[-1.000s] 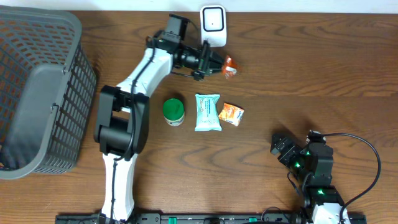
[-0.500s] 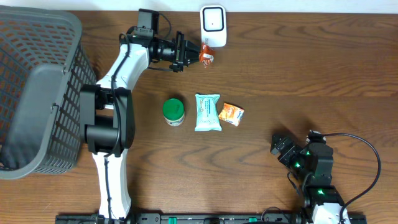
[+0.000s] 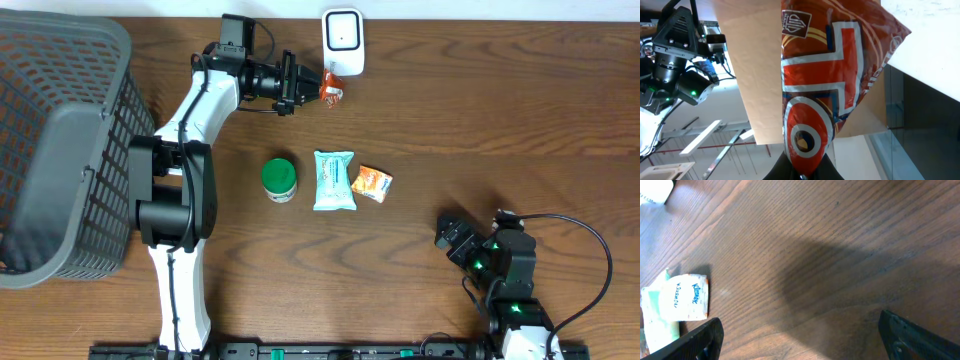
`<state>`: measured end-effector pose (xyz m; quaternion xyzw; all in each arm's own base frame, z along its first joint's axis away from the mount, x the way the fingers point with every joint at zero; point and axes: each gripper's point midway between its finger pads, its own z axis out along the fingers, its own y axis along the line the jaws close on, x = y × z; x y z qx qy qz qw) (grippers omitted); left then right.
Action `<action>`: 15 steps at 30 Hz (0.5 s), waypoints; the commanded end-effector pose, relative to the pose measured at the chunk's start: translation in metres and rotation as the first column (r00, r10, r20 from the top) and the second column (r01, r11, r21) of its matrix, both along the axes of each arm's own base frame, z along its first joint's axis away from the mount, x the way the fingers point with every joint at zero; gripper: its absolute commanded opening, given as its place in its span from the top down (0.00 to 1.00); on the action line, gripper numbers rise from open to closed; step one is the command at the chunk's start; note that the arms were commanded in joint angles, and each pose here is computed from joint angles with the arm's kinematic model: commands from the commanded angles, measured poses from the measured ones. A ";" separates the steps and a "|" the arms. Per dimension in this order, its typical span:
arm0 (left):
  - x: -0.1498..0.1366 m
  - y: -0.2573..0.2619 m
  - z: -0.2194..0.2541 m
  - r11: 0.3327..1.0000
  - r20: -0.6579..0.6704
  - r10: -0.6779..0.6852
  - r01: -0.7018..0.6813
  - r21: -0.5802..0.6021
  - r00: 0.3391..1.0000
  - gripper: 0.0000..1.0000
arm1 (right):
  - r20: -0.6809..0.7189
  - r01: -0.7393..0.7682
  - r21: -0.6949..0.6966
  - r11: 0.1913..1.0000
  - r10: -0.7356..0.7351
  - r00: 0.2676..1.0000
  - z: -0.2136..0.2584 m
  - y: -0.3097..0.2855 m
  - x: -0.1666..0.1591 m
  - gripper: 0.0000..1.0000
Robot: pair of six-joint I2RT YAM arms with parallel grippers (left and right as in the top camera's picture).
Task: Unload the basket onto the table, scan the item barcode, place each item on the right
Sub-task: 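Hold the red TOP bar's face against the white scanner with left gripper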
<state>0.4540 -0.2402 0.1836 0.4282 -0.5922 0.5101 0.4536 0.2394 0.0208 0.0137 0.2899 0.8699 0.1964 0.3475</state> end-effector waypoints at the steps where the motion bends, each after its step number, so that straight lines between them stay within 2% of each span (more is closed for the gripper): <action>1: -0.004 0.001 0.012 1.000 -0.002 -0.014 0.014 -0.025 1.000 0.93 | -0.160 0.036 -0.026 0.999 -0.040 0.986 -0.041 -0.006 -0.036 0.03; 4: -0.003 0.001 0.011 1.000 -0.045 -0.011 0.010 -0.019 0.999 0.93 | -0.161 0.036 -0.026 0.999 -0.040 0.986 -0.041 -0.006 -0.036 0.01; 8: -0.001 0.001 0.008 1.000 -0.192 0.014 -0.011 0.015 0.981 0.93 | -0.161 0.036 -0.026 0.999 -0.040 0.986 -0.041 -0.006 -0.036 0.01; 11: 0.003 0.005 0.006 0.999 -0.189 0.035 -0.030 0.031 0.981 0.93 | -0.163 0.036 -0.025 0.999 -0.040 0.986 -0.042 -0.006 -0.036 0.01; 15: 0.001 0.010 0.012 1.000 -0.191 0.017 -0.018 -0.004 0.982 0.93 | -0.165 0.036 -0.026 0.999 -0.040 0.986 -0.042 -0.006 -0.037 0.01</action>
